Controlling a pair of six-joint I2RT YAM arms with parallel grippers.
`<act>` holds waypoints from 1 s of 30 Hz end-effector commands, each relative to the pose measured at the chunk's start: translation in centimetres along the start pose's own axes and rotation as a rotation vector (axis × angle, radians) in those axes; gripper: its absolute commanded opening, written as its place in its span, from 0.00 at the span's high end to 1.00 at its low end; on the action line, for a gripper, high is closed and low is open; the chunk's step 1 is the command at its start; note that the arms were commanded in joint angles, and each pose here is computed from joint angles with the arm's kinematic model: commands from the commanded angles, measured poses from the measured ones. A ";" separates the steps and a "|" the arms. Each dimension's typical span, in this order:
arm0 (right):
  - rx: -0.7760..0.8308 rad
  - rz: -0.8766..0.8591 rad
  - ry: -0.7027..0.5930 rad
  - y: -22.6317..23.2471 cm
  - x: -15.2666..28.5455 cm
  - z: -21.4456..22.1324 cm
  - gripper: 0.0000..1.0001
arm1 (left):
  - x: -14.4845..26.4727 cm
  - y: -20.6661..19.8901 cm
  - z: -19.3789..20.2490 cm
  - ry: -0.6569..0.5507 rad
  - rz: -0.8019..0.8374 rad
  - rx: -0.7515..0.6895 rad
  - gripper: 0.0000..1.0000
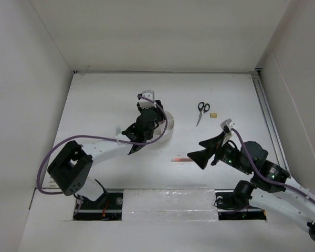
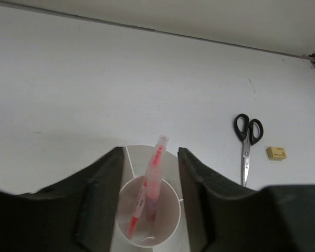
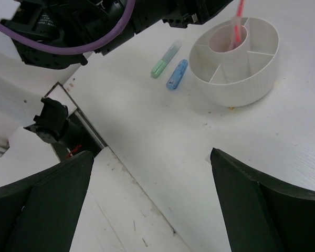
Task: Sort the stationery into containers
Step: Place the pen in the storage box.
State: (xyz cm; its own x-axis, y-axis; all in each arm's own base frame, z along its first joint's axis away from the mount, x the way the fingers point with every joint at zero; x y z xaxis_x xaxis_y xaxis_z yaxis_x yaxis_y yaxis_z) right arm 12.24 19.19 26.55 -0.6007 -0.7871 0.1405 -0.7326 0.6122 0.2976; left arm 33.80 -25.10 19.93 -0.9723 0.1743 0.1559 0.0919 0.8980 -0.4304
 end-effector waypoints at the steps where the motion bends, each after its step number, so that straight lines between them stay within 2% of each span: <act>1: 0.023 -0.028 -0.003 0.4 0.0 -0.1 0.00 | 0.0 -0.8 -1.6 -0.057 0.025 0.055 0.55; 4: 0.034 -0.031 0.017 0.4 -0.6 0.3 0.00 | 0.4 -0.8 -2.0 -0.065 0.030 0.074 0.41; 12: 0.044 -0.013 0.047 -0.1 -1.4 1.3 0.00 | 2.3 -0.9 -5.1 -0.130 0.060 0.109 0.31; 14: 0.033 0.004 0.068 -0.3 -1.8 1.7 0.00 | 3.1 -1.2 -5.6 -0.128 0.073 0.110 0.26; 15: 0.024 0.011 0.088 -0.5 -2.0 2.4 0.00 | 4.0 -1.5 -6.2 -0.127 0.087 0.114 0.05; 16: 0.015 0.050 0.106 -1.1 -2.2 2.8 0.00 | 4.3 -1.2 -7.0 -0.143 0.067 0.119 0.00; 18: -0.047 0.143 0.198 -2.3 -3.1 4.9 0.00 | 5.6 -1.5 -8.2 -0.148 0.059 0.121 0.00; 19: -0.074 0.200 0.257 -3.0 -3.1 6.2 0.00 | 5.9 -0.8 -7.8 -0.111 0.026 0.105 0.00; 21: -0.117 0.312 0.297 -4.2 -3.3 7.3 0.00 | 6.8 -0.5 -8.7 -0.111 0.012 0.146 0.00; 24: -0.196 0.466 0.319 -5.6 -3.1 9.2 0.00 | 8.7 0.7 -9.4 -0.111 0.003 0.185 0.00; 26: -0.250 0.523 0.279 -5.8 -3.1 9.0 0.00 | 9.9 1.3 -10.3 -0.122 0.012 0.206 0.00; 28: -0.237 0.504 0.287 -5.7 -3.2 9.3 0.00 | 10.5 1.6 -10.0 -0.103 0.011 0.235 0.00; 30: -0.154 0.417 0.320 -4.8 -3.9 9.1 0.00 | 11.2 2.2 -9.7 -0.074 0.002 0.248 0.00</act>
State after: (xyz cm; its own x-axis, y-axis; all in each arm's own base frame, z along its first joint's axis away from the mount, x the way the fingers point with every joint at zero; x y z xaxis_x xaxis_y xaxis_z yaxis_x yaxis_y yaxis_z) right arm 14.53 19.24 14.56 -0.6557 -0.4605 0.5983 -0.3664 0.8870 0.2810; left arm 25.97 -18.02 30.99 -0.9884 0.1499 0.0263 0.1003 0.7716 -0.6281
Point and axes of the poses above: each gripper's point midway between its finger pads, its own x axis back along the fingers, its own y axis along the line the jaws close on, z = x × y, the point moved 3 cm from there along x, back along the fingers, and after that the axes turned 9 degrees about x, right-handed, at the moved point
